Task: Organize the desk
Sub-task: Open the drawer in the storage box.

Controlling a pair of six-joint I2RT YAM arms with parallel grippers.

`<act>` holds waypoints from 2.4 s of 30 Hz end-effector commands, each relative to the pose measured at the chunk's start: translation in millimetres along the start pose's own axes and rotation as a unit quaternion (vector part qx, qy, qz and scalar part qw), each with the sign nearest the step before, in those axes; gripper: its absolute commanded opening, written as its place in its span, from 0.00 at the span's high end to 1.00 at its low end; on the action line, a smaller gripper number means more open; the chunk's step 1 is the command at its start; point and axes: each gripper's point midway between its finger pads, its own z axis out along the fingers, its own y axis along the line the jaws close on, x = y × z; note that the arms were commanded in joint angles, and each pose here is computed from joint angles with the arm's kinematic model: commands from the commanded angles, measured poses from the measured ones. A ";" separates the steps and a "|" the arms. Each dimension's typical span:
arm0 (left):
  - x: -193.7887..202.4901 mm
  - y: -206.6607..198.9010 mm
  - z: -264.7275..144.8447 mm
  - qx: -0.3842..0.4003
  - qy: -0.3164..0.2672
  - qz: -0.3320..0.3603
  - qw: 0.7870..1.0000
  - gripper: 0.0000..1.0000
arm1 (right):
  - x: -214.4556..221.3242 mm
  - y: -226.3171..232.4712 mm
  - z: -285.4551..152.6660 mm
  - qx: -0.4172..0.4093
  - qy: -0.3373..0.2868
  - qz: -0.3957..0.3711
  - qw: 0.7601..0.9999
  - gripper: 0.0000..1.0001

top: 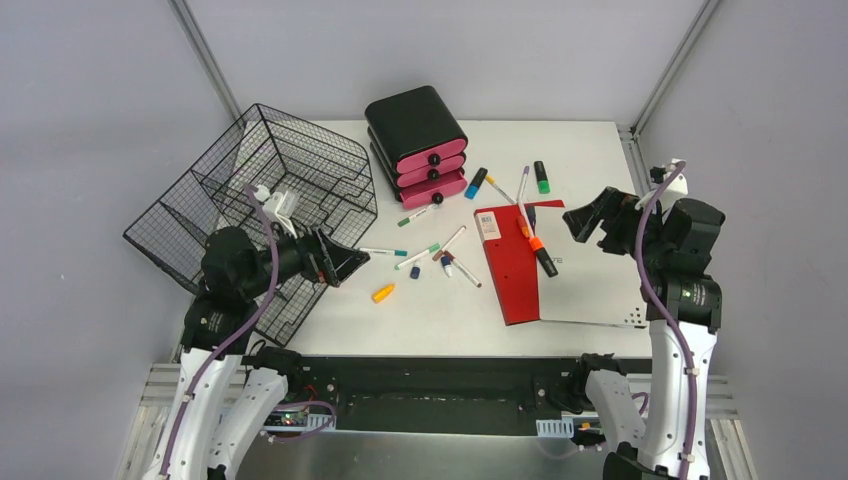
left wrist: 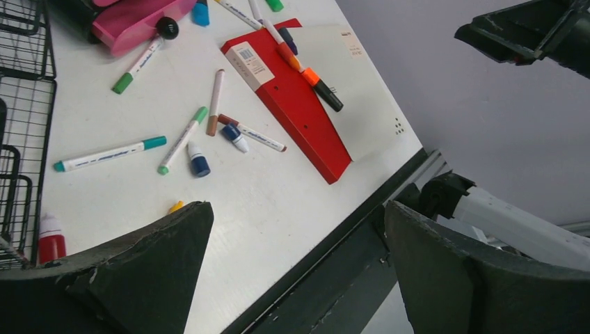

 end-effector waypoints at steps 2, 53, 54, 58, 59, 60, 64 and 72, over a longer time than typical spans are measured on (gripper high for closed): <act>-9.2 -26.8 2.4 0.060 -0.008 -0.002 0.998 0.01 | -4.2 13.2 3.1 -0.043 -0.006 -0.014 0.999 0.00; -22.3 84.3 303.2 -0.378 -0.071 0.032 0.922 0.20 | 105.2 -31.3 53.0 -0.122 0.194 -0.321 0.919 0.00; -24.9 87.8 304.2 -0.381 -0.073 0.028 0.921 0.22 | 105.5 -33.9 54.2 -0.116 0.197 -0.324 0.918 0.00; -31.9 106.3 305.6 -0.400 -0.077 0.023 0.913 0.34 | 112.0 -33.6 58.0 -0.117 0.209 -0.339 0.910 0.00; -34.4 110.6 305.3 -0.405 -0.081 0.021 0.910 0.35 | 113.4 -33.4 58.8 -0.117 0.212 -0.343 0.908 0.00; -37.7 114.8 304.8 -0.412 -0.087 0.021 0.907 0.36 | 114.7 -33.1 59.3 -0.117 0.214 -0.346 0.906 0.00; -48.7 124.5 309.4 -0.428 -0.100 0.033 0.898 0.37 | 118.4 -31.6 61.0 -0.120 0.218 -0.356 0.900 0.00; -63.8 123.2 323.9 -0.433 -0.115 0.053 0.892 0.44 | 123.3 -31.6 64.0 -0.120 0.227 -0.369 0.893 0.00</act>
